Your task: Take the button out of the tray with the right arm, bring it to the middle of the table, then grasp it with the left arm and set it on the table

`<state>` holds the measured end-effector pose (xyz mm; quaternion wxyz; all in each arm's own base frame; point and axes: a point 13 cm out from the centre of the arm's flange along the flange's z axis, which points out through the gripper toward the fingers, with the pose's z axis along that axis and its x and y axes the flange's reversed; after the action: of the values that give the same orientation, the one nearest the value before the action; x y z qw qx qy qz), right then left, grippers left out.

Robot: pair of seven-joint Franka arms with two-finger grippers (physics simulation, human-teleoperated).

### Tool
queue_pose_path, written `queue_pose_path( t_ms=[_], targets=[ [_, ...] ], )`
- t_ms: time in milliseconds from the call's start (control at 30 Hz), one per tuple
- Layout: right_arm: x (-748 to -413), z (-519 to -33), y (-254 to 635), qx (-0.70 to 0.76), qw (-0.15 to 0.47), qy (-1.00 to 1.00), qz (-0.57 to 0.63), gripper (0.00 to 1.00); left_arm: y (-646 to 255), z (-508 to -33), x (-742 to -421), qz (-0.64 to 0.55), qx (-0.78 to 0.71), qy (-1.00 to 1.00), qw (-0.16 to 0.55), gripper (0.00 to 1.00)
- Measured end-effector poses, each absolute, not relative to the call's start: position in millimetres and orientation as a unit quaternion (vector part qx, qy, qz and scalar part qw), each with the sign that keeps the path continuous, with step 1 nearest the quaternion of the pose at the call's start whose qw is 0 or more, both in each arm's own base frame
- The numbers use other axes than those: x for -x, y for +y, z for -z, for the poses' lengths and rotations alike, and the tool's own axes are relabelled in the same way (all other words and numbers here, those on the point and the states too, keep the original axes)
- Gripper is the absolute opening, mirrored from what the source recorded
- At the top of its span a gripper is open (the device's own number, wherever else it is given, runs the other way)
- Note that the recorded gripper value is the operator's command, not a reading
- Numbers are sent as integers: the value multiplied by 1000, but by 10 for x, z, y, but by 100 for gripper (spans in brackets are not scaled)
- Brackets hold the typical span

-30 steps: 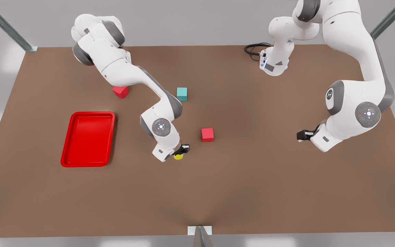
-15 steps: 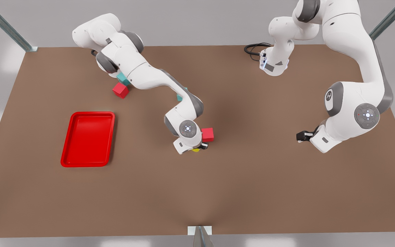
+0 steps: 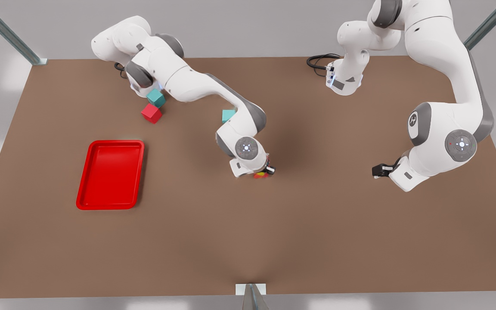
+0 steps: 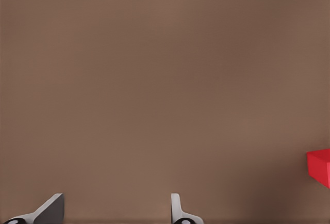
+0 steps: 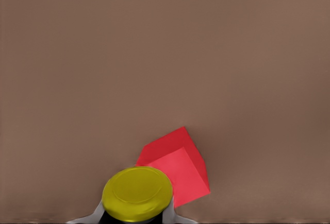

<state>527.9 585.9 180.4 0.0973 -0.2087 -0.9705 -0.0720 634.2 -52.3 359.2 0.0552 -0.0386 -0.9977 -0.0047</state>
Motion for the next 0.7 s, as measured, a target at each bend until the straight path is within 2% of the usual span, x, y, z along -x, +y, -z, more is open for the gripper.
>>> queue_pose_path(
  t_ms=[100,167,433,700],
  targets=[
    [-4894,-1903,6191,198,105,-972,72,43,-523,-3590,-6342,5,38,-998,55,100],
    [-4771,-1978,6415,198,99,-971,85,43,-523,-3590,-6341,5,38,-998,55,100],
    [-5130,-1435,6610,236,39,-964,117,44,-523,-3572,-6347,5,38,-998,56,100],
    [-5038,-1297,6911,212,16,-965,152,44,-524,-3564,-6350,5,38,-998,56,100]
  ],
)
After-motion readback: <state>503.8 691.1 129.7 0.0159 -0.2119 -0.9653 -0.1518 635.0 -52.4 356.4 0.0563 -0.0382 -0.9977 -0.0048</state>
